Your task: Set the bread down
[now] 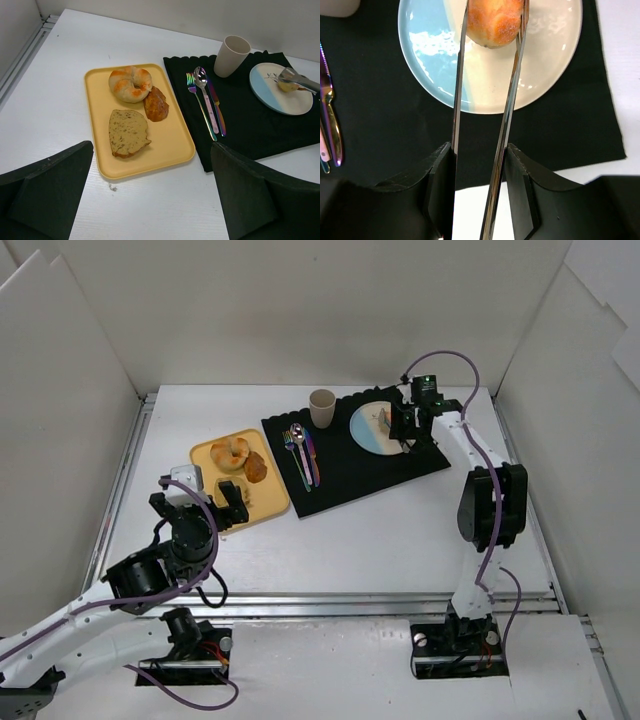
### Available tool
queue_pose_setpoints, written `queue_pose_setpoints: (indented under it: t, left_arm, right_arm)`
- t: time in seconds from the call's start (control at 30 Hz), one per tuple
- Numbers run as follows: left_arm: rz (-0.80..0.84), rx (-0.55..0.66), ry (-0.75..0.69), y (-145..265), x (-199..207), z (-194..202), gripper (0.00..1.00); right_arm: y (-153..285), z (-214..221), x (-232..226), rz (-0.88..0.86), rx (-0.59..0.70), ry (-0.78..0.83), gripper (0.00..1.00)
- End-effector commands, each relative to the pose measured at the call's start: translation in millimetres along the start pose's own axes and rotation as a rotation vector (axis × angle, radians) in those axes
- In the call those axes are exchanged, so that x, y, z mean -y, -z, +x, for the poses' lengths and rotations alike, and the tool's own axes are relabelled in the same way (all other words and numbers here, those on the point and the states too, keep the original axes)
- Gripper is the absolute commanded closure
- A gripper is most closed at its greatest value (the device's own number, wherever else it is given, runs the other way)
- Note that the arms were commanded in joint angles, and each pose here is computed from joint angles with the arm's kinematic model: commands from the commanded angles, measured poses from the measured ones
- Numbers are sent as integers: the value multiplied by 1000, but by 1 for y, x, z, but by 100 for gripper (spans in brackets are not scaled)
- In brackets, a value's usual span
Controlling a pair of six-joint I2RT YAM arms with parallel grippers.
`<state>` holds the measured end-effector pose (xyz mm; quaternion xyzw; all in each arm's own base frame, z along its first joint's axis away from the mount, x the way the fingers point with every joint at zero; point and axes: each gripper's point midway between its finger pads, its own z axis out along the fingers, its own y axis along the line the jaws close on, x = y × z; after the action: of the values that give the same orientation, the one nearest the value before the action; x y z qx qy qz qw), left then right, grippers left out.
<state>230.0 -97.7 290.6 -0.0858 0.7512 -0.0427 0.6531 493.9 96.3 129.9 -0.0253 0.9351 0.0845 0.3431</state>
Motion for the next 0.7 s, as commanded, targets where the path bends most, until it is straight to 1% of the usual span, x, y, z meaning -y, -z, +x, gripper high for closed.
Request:
queue_pose_setpoints:
  t: [0.0,0.07,0.23,0.47,0.57,0.67]
  left_arm:
    - [39,23,34,0,11,-12,0]
    - [39,25,37,0,12,-13,1]
    - [28,25,27,-1,11,-12,1]
    - [24,26,28,-1,10,-12,1]
    - [24,26,28,-1,10,-12,0]
    - [22,27,28,-1,10,-11,0]
  right_arm:
    - [3,-35,-13,-50,92,18,62]
    - [-7,-31,-14,-46,75,20,62]
    - [-13,-26,-17,-26,65,23,62]
    - [-8,-21,-14,-12,59,45,49]
    - [-5,-22,-14,-13,65,53,46]
    - [0,-24,-14,-12,73,57,46]
